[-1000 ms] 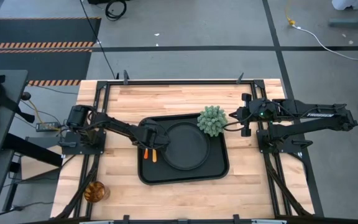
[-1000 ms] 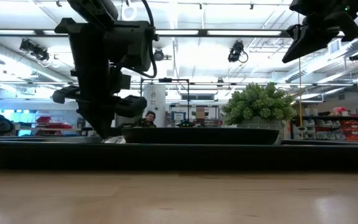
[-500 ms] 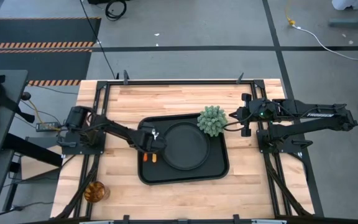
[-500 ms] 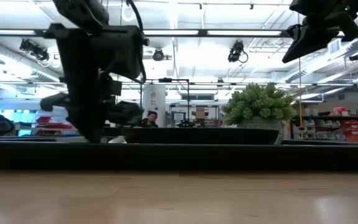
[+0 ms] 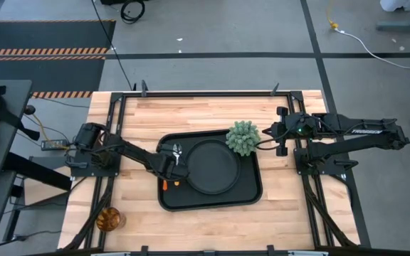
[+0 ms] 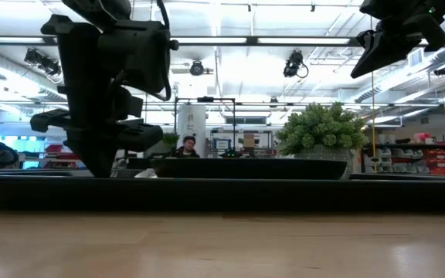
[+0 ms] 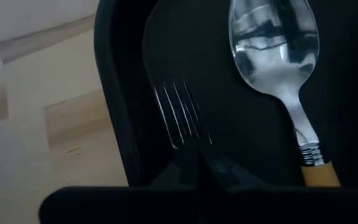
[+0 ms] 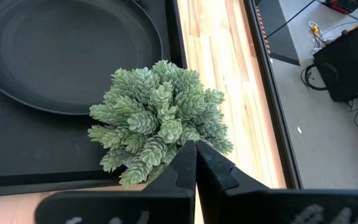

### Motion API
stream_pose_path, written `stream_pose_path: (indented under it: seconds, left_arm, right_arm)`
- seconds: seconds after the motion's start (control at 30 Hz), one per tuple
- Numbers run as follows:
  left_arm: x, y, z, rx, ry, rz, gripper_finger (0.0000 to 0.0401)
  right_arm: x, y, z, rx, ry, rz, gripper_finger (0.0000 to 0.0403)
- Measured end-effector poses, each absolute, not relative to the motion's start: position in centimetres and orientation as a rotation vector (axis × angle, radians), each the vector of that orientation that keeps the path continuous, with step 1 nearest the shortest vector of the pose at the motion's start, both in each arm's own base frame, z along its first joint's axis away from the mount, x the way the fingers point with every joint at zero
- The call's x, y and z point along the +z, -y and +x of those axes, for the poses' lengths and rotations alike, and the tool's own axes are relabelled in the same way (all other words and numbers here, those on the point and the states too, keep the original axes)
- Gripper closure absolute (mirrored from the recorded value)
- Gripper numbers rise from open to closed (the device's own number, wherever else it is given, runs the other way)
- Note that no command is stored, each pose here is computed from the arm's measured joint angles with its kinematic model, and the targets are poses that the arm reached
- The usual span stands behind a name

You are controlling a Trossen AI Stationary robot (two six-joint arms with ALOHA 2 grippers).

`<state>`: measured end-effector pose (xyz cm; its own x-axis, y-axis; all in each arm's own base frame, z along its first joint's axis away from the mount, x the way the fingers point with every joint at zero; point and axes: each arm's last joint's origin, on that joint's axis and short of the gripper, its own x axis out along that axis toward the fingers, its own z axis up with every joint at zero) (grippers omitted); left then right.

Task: Pick and place plate/cup/fork/spoon on tray
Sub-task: Adjust the utensils on the black tray

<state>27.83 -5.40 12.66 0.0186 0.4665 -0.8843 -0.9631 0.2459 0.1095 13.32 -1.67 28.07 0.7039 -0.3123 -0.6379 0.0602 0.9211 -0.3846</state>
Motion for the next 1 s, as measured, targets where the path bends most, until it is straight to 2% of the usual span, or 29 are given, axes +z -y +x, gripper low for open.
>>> stream_pose_path:
  seconds: [0.17,0.7,1.0]
  left_arm:
    - [12.8,4.8,28.0,1.224,-1.000,-0.608,0.0401]
    - [13.1,3.5,29.4,1.212,-0.809,-0.610,0.0401]
    - [12.6,2.8,30.5,1.157,-0.766,-0.587,0.0401]
  right_arm:
    - [28.1,1.6,13.4,-0.202,-0.759,-0.343,0.0395]
    - [28.2,1.5,13.5,-0.143,-0.730,-0.312,0.0395]
    - [26.8,1.5,13.7,-0.147,-0.753,-0.295,0.0396]
